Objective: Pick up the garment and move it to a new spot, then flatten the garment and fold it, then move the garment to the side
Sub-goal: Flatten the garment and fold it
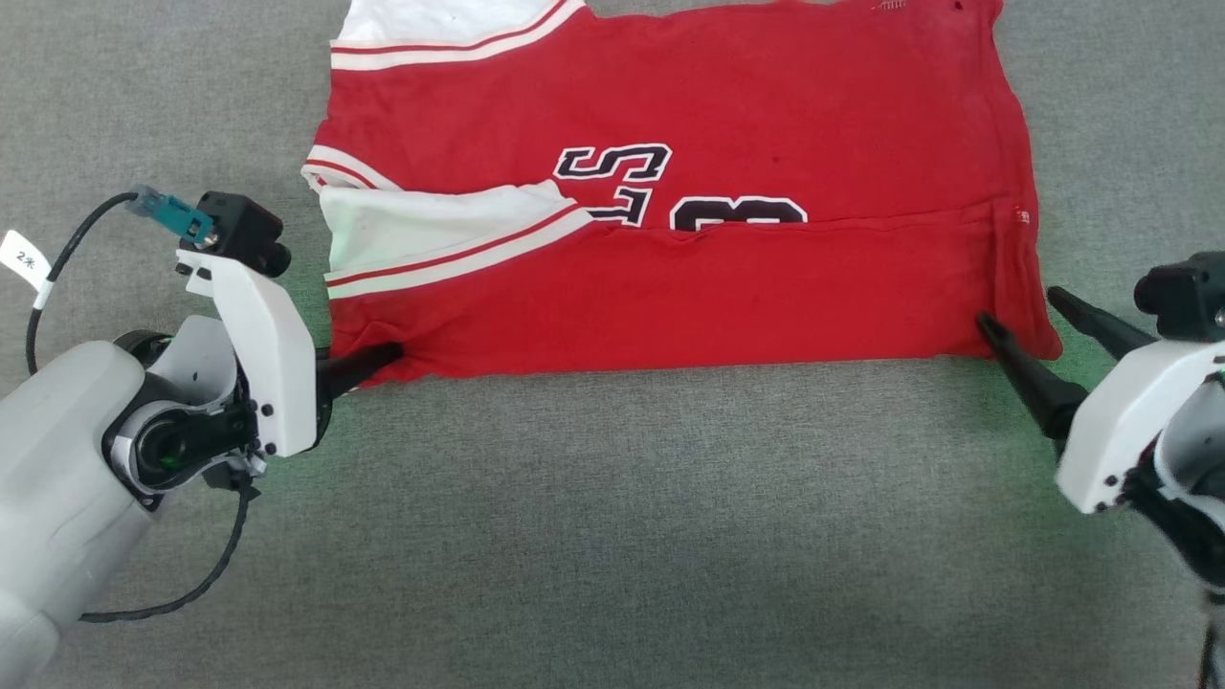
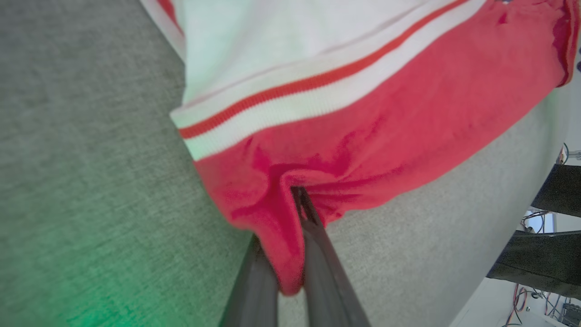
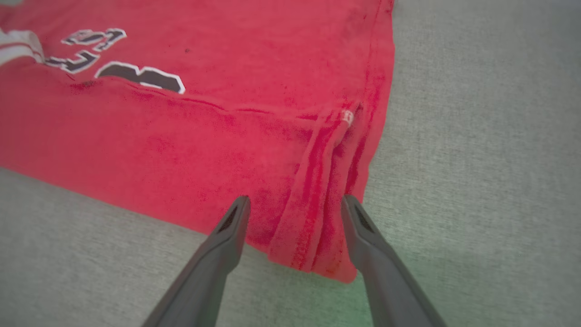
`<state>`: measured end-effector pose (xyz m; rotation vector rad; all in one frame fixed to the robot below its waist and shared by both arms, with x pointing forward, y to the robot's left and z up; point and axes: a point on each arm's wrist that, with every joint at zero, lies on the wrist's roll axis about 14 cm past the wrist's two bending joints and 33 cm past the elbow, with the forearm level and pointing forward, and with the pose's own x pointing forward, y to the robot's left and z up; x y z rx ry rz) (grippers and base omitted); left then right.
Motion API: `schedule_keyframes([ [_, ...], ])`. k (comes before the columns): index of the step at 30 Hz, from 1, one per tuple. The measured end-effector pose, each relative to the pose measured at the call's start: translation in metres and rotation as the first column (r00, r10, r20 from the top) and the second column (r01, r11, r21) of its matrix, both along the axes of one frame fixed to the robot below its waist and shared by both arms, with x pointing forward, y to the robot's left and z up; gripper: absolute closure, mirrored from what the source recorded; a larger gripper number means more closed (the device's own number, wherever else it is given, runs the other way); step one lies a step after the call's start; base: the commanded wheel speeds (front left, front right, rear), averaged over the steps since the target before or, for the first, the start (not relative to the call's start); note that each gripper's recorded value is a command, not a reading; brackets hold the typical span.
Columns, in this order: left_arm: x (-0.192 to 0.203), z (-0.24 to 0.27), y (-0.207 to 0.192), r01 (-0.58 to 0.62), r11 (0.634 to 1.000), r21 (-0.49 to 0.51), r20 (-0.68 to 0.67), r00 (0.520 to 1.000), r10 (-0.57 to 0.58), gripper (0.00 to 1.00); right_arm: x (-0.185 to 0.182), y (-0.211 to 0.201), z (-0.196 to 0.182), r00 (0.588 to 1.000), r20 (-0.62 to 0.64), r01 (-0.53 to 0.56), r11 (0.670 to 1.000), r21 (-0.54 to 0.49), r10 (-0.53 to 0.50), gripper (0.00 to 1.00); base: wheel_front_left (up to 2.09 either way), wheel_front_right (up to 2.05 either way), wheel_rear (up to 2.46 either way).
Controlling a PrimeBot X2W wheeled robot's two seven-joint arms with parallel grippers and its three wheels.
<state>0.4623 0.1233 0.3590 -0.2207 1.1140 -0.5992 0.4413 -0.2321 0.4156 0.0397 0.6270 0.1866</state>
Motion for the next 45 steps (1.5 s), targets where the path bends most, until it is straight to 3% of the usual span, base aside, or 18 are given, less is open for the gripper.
schedule_keyframes([
  [5,0.001,0.001,-0.006,0.015,1.000,-0.012,0.017,1.000,-0.015,1.00,0.001,-0.015,-0.008,0.992,-0.125,-0.046,0.995,-0.091,0.035,0.00,0.00,0.00,0.00],
  [10,0.002,0.003,-0.015,0.025,0.999,-0.035,0.034,0.999,-0.024,1.00,-0.002,-0.014,-0.028,0.961,-0.272,-0.083,0.992,-0.097,0.054,0.00,0.00,0.00,0.00],
  [15,0.002,0.004,-0.018,0.022,0.998,-0.053,0.039,0.999,-0.020,1.00,0.006,-0.010,-0.041,0.946,-0.320,-0.076,0.995,-0.069,0.050,0.00,0.00,0.00,0.00],
  [16,0.002,0.004,-0.018,0.020,0.998,-0.056,0.040,0.999,-0.017,1.00,0.008,-0.007,-0.042,0.944,-0.324,-0.081,0.995,-0.062,0.057,0.06,0.00,0.00,0.00],
  [17,0.002,0.004,-0.018,0.020,0.998,-0.056,0.040,0.999,-0.017,1.00,0.008,-0.007,-0.042,0.944,-0.324,-0.081,0.995,-0.062,0.057,0.58,0.00,0.00,0.00],
  [18,0.002,0.004,-0.018,0.017,0.998,-0.057,0.041,0.999,-0.015,1.00,0.008,-0.005,-0.044,0.942,-0.330,-0.084,0.995,-0.058,0.061,0.85,0.00,0.00,0.00],
  [19,0.002,0.004,-0.017,0.016,0.998,-0.060,0.043,0.999,-0.014,1.00,0.009,-0.005,-0.045,0.942,-0.329,-0.087,0.995,-0.058,0.063,1.00,0.00,0.00,0.00],
  [30,-0.021,0.022,-0.017,0.012,0.995,-0.100,0.090,0.996,-0.003,1.00,0.011,0.003,-0.025,0.965,-0.241,-0.129,0.989,-0.078,0.107,1.00,0.00,0.00,0.00],
  [37,-0.064,0.035,-0.003,0.002,0.994,-0.113,0.103,0.995,0.010,1.00,-0.016,0.002,-0.020,0.947,-0.280,-0.192,0.976,-0.107,0.156,1.00,0.00,0.00,0.00],
  [45,-0.107,0.042,-0.009,0.007,0.992,-0.129,0.061,0.998,0.001,1.00,-0.050,-0.015,-0.025,0.920,-0.365,-0.192,0.976,-0.101,0.143,1.00,0.00,0.00,0.00],
])
